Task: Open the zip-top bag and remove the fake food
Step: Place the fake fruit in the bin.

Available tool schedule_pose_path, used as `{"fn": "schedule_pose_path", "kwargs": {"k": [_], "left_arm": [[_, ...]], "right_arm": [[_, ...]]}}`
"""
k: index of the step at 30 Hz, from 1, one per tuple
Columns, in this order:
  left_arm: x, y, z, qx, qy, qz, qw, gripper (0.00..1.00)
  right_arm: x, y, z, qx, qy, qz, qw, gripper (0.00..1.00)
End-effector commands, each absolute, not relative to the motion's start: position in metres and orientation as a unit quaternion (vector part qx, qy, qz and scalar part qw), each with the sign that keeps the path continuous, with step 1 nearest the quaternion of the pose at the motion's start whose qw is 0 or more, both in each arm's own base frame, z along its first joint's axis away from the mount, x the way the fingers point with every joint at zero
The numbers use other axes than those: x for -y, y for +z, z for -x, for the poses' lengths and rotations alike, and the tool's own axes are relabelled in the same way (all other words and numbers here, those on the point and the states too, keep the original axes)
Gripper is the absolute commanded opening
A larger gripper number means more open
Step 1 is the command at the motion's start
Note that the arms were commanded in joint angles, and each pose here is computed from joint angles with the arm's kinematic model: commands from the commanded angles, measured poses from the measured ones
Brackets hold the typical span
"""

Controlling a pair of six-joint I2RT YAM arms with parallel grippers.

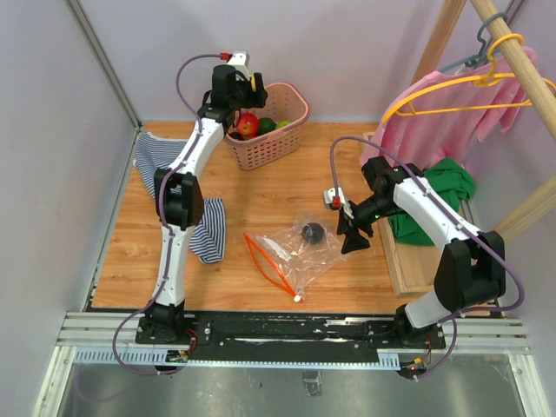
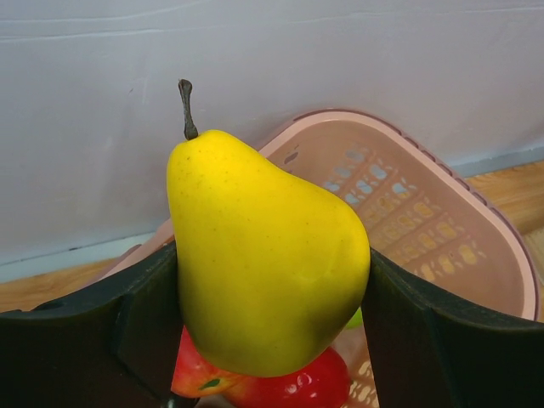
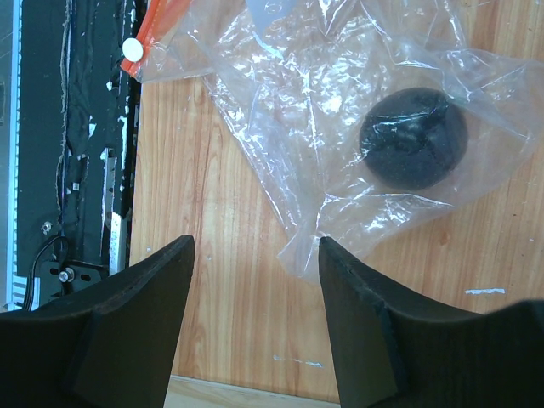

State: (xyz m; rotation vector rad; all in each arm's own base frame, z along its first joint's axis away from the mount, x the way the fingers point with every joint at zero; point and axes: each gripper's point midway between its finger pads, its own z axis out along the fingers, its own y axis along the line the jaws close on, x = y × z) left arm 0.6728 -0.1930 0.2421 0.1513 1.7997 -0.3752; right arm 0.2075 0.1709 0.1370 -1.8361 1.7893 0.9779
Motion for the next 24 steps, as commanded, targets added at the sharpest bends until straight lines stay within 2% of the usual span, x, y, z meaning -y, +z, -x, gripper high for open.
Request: {"fn": "schedule_pose_path", "kwargs": {"k": [1,7,24], "left_arm": [[0.191,0.247,-0.681,-0.768,-0.149,-0.063,0.62,0.72],[0.187,0.246,-0.683,-0.77,-0.135,-0.052,0.621,0.99],[0.188,0.258,-0.674,-0.763,-0.143,-0.056,0.628,0.99]], "right_arm": [[-0.165,0.141,-0.211,-0.649,0.35,0.647,0.194,0.61],[-0.166,0.142,-0.212,-0.649,0.35,0.646,0.196,0.61],[-0.165,0.141,-0.211,-0.649,0.351,0.647,0.194,0.62]]}}
